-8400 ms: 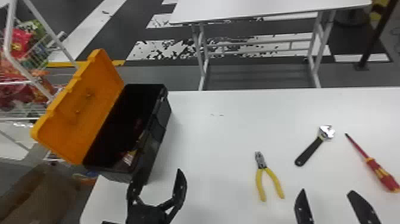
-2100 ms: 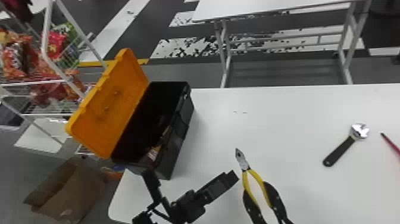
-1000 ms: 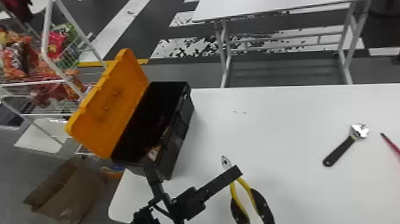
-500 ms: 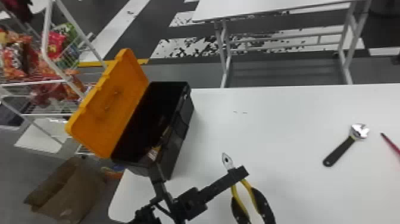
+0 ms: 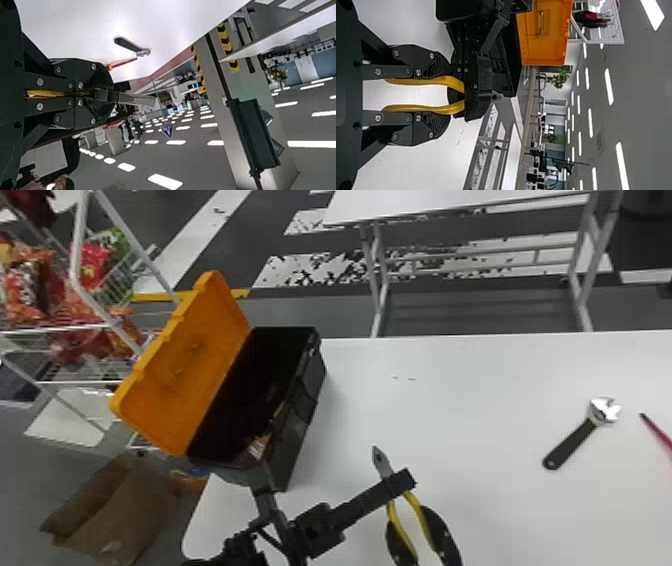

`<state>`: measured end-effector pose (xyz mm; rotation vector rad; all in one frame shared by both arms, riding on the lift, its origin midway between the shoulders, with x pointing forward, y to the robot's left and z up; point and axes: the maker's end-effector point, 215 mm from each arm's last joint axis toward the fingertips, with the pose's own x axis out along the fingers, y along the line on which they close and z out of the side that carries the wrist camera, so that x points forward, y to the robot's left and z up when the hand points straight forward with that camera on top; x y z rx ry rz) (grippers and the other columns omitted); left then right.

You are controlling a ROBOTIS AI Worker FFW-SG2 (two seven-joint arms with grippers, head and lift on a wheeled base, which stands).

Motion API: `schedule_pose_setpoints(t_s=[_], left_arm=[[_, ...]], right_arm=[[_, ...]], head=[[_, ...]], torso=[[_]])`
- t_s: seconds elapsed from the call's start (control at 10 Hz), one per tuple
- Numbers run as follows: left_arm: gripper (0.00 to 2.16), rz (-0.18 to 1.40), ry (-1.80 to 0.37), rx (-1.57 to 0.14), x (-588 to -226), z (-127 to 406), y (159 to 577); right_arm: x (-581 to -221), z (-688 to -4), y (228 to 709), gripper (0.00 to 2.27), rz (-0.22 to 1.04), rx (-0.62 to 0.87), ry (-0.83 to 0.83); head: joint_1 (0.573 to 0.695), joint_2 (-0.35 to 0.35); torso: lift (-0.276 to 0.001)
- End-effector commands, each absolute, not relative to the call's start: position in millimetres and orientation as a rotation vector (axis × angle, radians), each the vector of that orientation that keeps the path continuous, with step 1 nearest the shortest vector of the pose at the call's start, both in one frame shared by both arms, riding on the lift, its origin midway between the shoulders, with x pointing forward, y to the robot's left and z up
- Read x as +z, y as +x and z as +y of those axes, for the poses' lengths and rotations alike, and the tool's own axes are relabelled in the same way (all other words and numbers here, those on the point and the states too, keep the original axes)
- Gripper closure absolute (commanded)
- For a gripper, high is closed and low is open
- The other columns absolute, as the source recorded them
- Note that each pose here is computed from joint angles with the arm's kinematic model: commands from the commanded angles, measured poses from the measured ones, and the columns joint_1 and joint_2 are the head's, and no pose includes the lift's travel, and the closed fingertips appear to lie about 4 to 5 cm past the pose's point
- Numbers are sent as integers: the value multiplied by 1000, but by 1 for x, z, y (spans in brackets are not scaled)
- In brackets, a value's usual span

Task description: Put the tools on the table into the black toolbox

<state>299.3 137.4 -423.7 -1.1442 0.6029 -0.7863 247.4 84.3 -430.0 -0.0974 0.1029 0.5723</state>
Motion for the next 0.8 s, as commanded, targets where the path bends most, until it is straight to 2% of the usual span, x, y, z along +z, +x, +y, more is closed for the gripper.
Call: schedule_pose_setpoints(t_s=[0.0, 0.1, 0.2, 0.5, 0.7], left_arm=[[2125, 607, -1141, -777, -425, 139, 300], [2128, 606, -1145, -776, -426, 139, 300], [2125, 605, -1144, -775, -426, 140, 300], [2128, 592, -1144, -757, -424, 151, 303], [2128, 565, -1124, -745, -413, 160, 307]], right_arm=[[-423, 84, 247, 610, 82, 565, -84], [-423, 83, 247, 194, 82, 564, -85], [-423, 83, 247, 110, 86, 563, -80], [-407, 73, 245, 107, 39, 536, -38], [-394, 45, 253, 107, -5, 444, 4]], head=[[695, 350], [695, 350], [695, 350], [695, 350], [695, 350]], torso=[[-75], [-75], [-75], [-75], [-75]])
